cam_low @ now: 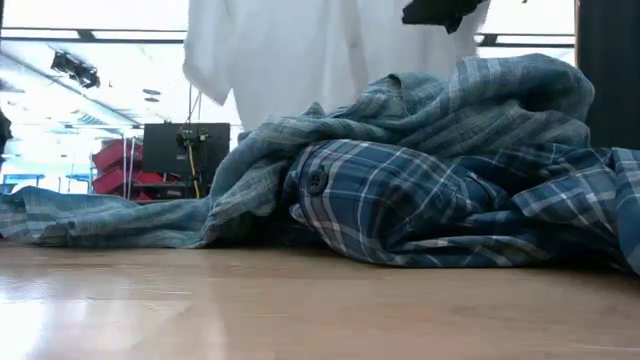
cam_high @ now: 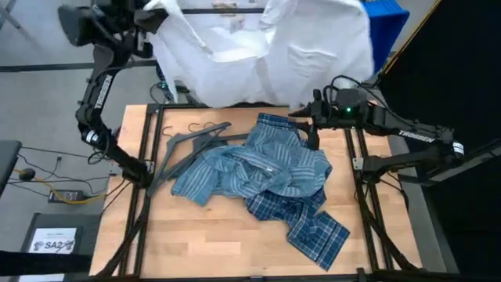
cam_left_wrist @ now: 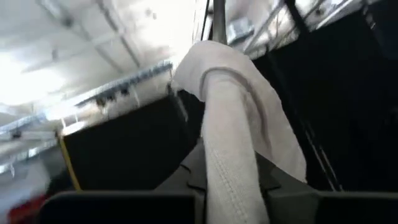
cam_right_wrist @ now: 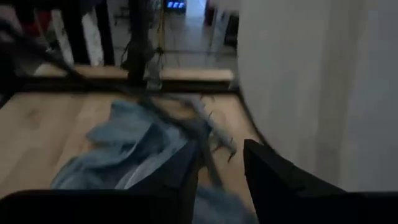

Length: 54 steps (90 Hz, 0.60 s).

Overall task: Hang clothes
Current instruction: Unhang the white shirt from the hanging rack

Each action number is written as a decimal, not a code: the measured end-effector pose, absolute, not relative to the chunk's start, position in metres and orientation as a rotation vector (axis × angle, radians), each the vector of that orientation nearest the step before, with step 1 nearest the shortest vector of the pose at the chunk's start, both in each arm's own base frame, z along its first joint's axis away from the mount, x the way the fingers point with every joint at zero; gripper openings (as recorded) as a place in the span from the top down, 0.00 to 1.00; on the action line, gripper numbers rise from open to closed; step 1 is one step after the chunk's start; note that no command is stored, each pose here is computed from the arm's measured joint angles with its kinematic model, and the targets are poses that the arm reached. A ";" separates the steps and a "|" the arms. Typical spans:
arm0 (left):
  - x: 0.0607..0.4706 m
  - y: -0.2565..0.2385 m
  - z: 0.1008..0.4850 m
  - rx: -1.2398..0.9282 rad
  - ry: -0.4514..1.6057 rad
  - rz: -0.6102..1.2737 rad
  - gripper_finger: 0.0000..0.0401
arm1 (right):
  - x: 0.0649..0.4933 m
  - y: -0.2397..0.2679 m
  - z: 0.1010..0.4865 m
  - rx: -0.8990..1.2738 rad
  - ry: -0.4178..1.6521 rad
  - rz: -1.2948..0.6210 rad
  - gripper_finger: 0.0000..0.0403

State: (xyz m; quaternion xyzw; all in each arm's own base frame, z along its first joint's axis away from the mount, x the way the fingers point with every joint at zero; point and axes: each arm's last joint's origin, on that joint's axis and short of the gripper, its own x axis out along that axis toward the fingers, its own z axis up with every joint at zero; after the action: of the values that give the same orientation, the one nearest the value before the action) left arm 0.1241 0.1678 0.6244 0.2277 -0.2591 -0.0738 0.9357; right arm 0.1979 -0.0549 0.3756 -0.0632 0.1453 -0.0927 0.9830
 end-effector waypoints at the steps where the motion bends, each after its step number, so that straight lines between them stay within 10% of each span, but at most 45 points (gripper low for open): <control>1: 0.123 0.165 0.626 0.466 -0.540 -0.150 0.95 | 0.197 -0.054 0.376 -0.129 0.289 -0.187 0.76; 29: 0.108 0.101 0.644 0.299 -0.663 -0.124 0.95 | 0.122 -0.018 0.426 -0.169 -0.058 -0.162 0.78; 54: 0.138 0.110 0.592 0.095 -0.195 0.175 0.95 | 0.071 0.001 0.429 -0.059 -0.339 0.027 0.81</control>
State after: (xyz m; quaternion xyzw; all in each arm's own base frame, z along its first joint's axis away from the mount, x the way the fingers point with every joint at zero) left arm 0.1378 0.1100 0.5923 0.0472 -0.0973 0.0874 0.9903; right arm 0.0706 0.0014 0.4289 -0.0293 -0.1686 0.0132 0.9852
